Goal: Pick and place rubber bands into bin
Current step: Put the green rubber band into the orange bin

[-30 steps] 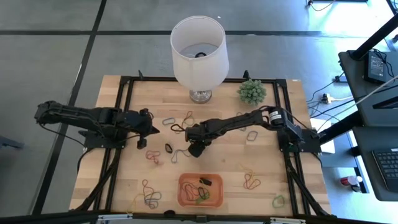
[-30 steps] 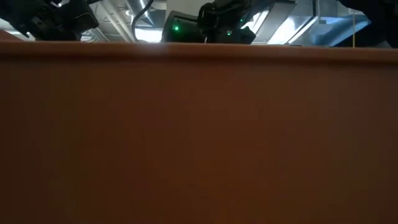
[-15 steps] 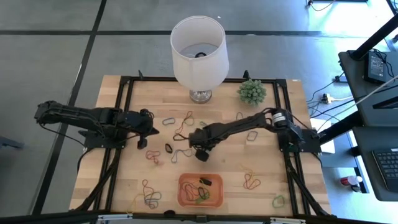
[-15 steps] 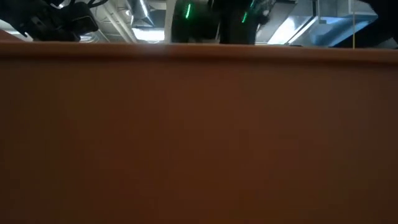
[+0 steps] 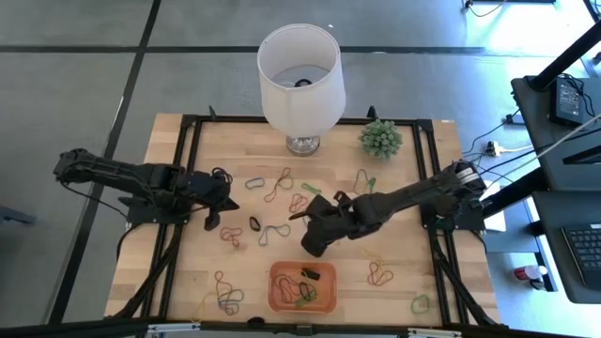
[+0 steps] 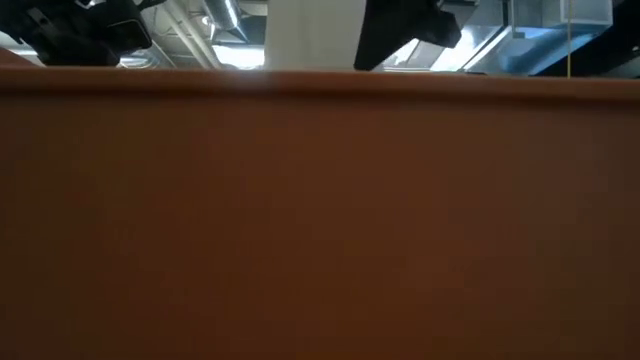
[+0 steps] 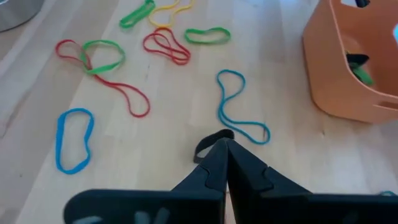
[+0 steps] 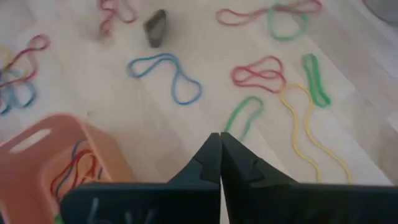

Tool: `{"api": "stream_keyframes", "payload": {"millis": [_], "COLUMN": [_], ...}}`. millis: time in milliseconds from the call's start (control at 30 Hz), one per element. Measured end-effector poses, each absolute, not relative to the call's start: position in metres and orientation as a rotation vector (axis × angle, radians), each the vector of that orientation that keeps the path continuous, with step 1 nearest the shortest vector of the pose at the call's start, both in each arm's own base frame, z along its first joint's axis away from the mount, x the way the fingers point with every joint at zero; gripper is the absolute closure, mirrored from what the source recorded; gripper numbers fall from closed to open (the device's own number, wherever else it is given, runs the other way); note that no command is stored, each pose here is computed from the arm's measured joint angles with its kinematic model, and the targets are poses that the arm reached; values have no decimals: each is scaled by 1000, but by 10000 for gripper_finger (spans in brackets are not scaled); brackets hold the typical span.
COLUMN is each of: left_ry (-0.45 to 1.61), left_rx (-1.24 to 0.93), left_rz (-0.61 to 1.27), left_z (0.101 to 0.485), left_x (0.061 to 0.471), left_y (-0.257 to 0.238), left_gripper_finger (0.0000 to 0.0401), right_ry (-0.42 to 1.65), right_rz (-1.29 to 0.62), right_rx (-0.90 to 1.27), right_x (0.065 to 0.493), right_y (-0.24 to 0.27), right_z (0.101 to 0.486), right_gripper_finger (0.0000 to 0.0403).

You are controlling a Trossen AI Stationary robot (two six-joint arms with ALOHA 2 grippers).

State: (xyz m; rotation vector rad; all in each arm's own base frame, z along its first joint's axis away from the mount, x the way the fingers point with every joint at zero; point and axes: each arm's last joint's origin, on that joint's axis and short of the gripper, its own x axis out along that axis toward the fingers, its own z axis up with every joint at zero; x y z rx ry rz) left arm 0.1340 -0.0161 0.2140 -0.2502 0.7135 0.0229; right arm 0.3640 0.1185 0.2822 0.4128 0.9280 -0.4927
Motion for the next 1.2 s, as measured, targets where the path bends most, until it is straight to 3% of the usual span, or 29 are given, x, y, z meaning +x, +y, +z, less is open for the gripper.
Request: {"api": "stream_keyframes", "payload": {"millis": [300, 833, 1033, 1200], "left_ry": [725, 730, 730, 726], "left_rx": [-232, -221, -221, -215], "left_rz": [-20, -49, -48, -32], "left_z": [213, 213, 213, 213], "left_x": [134, 133, 133, 133], "left_y": [-23, -27, -27, -26], "left_gripper_finger": [399, 399, 399, 399], "right_ry": [985, 1124, 1231, 1257], "right_rz": [-632, -838, -802, -762], "right_rx": [474, 609, 645, 653], "right_x": [388, 420, 426, 428], "right_y": [111, 60, 46, 44], "right_z": [235, 157, 135, 130], "right_gripper_finger": [392, 283, 299, 351]}}
